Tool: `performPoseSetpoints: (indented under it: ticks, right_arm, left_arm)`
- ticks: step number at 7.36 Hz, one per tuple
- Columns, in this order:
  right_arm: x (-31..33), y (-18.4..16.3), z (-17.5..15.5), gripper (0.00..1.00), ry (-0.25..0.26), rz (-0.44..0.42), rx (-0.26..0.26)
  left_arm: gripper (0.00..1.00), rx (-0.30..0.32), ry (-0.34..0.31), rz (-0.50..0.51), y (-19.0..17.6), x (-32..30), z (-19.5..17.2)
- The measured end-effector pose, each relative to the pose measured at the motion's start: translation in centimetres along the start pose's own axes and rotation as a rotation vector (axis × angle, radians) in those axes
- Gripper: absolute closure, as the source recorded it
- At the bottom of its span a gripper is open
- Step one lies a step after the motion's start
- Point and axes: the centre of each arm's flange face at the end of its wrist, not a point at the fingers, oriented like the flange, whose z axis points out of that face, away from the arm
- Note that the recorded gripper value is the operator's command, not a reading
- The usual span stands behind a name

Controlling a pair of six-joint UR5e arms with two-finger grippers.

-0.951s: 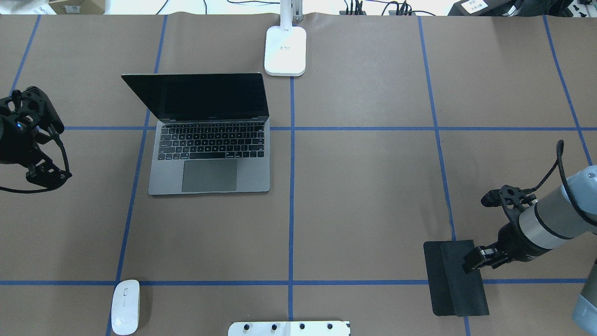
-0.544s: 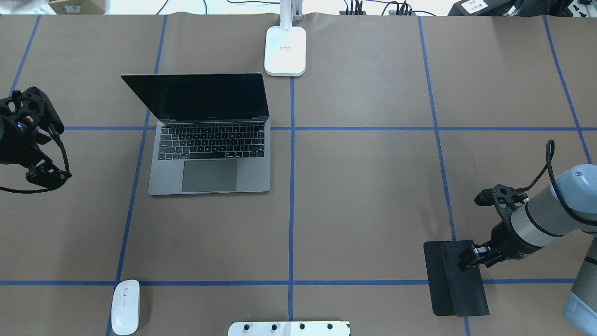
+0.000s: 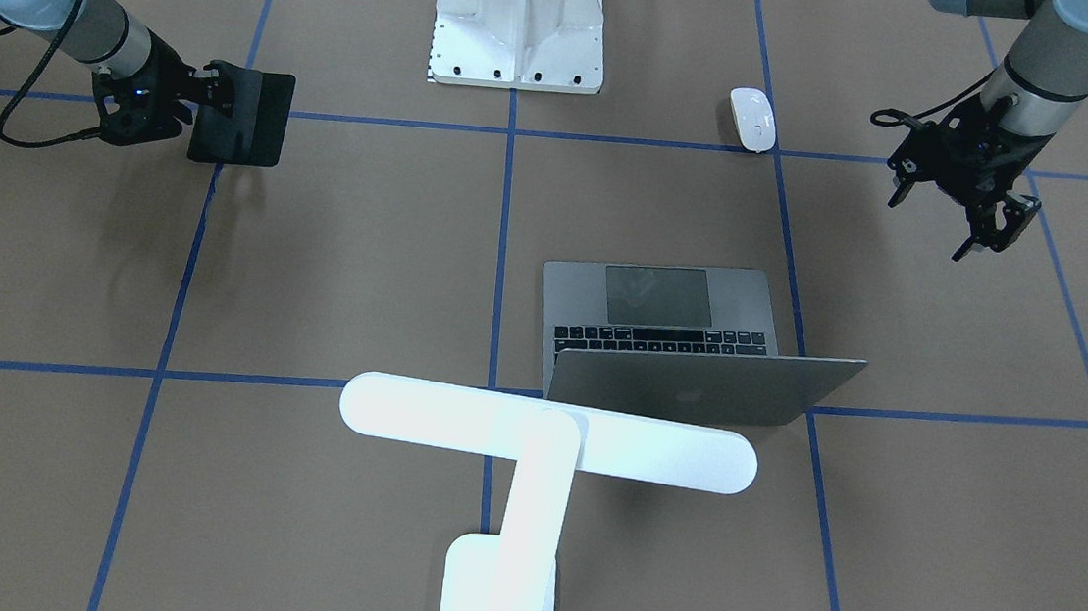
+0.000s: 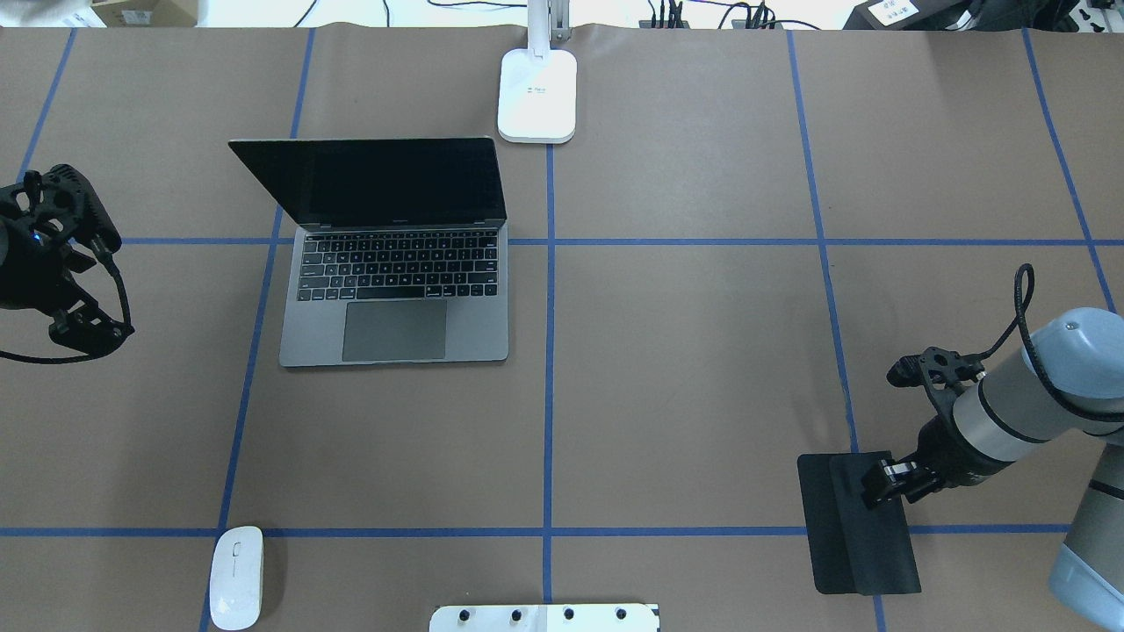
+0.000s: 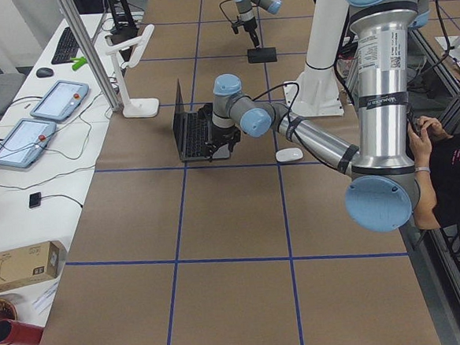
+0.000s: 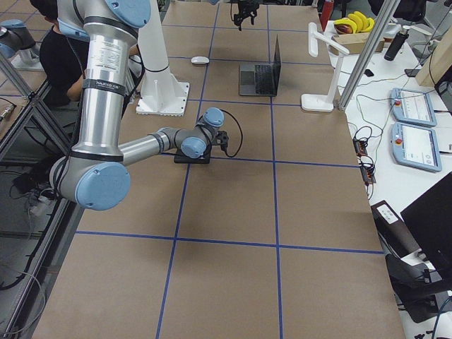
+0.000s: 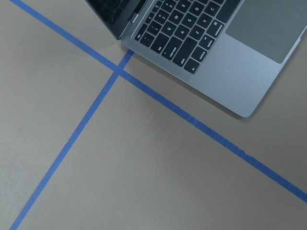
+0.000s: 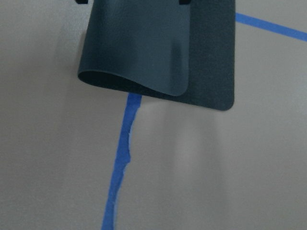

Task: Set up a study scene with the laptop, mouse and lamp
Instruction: 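Grasp the dark grey mouse pad edge with the right gripper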

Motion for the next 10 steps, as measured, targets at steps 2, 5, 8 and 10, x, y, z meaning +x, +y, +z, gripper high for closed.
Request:
performPoseSetpoints:
  ticks: [2,5,8,10]
  right_arm:
    - [0.07,-0.07,-0.02,0.46,0.002,0.005,-0.002]
    - [0.21,-0.11,0.04,0.46,0.010,0.015,-0.008]
    - [0.16,-0.25,0.17,0.56,0.018,0.023,-0.014]
    - [0.07,-0.27,0.31,0.56,0.020,0.022,-0.018]
  left_arm:
    - [0.00,0.000,0.000,0.000,0.01,-0.02,0.02]
    - [0.00,-0.001,0.000,0.000,0.00,0.00,0.03]
    - [0.00,0.001,0.000,0.000,-0.02,0.00,-0.06]
    - [0.00,0.002,-0.001,0.000,-0.03,0.00,-0.12]
